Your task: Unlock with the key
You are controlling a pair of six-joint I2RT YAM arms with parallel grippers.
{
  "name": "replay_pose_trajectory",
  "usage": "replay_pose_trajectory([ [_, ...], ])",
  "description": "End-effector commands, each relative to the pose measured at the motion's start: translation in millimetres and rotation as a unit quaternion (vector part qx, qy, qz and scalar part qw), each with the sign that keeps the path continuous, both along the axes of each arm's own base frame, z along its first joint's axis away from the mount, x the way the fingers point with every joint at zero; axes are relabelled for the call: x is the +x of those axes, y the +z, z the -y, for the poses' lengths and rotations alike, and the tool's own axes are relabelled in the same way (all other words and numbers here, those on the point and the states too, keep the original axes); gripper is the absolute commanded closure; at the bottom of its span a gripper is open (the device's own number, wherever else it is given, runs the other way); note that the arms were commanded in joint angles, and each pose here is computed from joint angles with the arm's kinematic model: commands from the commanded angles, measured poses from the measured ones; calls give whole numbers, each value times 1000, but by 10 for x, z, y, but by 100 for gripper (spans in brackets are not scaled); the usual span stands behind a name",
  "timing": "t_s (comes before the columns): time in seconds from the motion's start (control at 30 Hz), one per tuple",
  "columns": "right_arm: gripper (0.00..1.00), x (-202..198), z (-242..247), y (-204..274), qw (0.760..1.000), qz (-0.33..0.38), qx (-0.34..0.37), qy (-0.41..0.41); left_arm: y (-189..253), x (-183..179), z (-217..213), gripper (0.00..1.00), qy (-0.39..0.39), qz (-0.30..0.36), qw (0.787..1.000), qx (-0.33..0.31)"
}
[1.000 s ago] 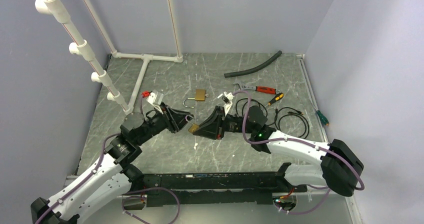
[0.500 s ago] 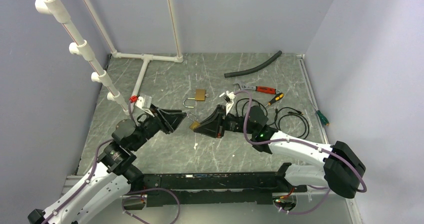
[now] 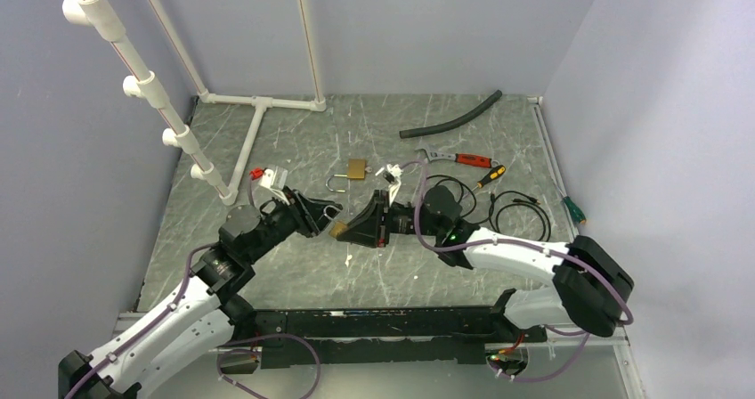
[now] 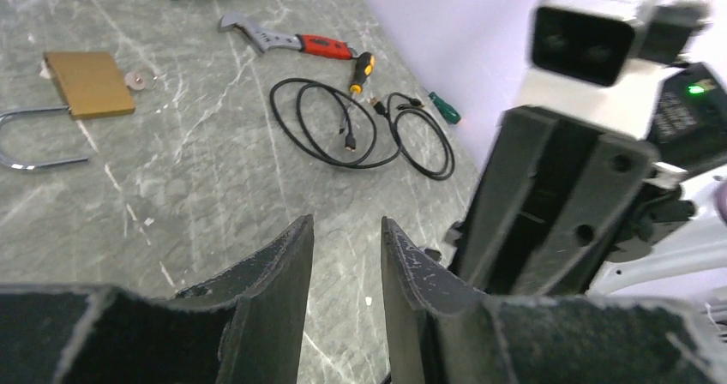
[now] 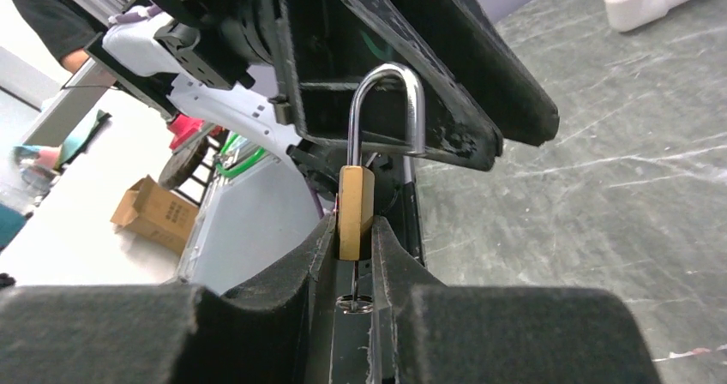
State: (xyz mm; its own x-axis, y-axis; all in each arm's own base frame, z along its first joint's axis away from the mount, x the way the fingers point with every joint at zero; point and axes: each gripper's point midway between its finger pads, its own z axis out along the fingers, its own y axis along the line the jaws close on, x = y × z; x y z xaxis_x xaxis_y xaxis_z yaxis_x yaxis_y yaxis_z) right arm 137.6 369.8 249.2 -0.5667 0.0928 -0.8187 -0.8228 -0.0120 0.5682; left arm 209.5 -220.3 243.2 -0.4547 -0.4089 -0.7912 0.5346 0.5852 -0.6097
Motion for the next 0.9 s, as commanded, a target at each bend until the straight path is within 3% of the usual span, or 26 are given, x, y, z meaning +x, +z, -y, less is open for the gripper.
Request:
replay_pose_trajectory([
  [0.0,100,-98,-56,233,998,8,58,36,501,-78,67,61,-31,73,996,-43],
  [0.3,100,-83,-61,313,998,28,49,35,427,-108,-47,60,-11,76,996,-34],
  [0.53,100,-30,-10,334,999,40,35,7,330,-58,-263,58,40,56,997,16],
  [0.63,100,39,26,271,999,38,19,-20,322,-76,-416,49,66,53,995,44],
  [0.8,100,262,98,38,995,17,-32,-94,349,-85,-701,24,123,38,989,77],
  [0.87,100,382,157,-65,990,4,-50,-134,374,-56,-821,21,156,23,984,80],
])
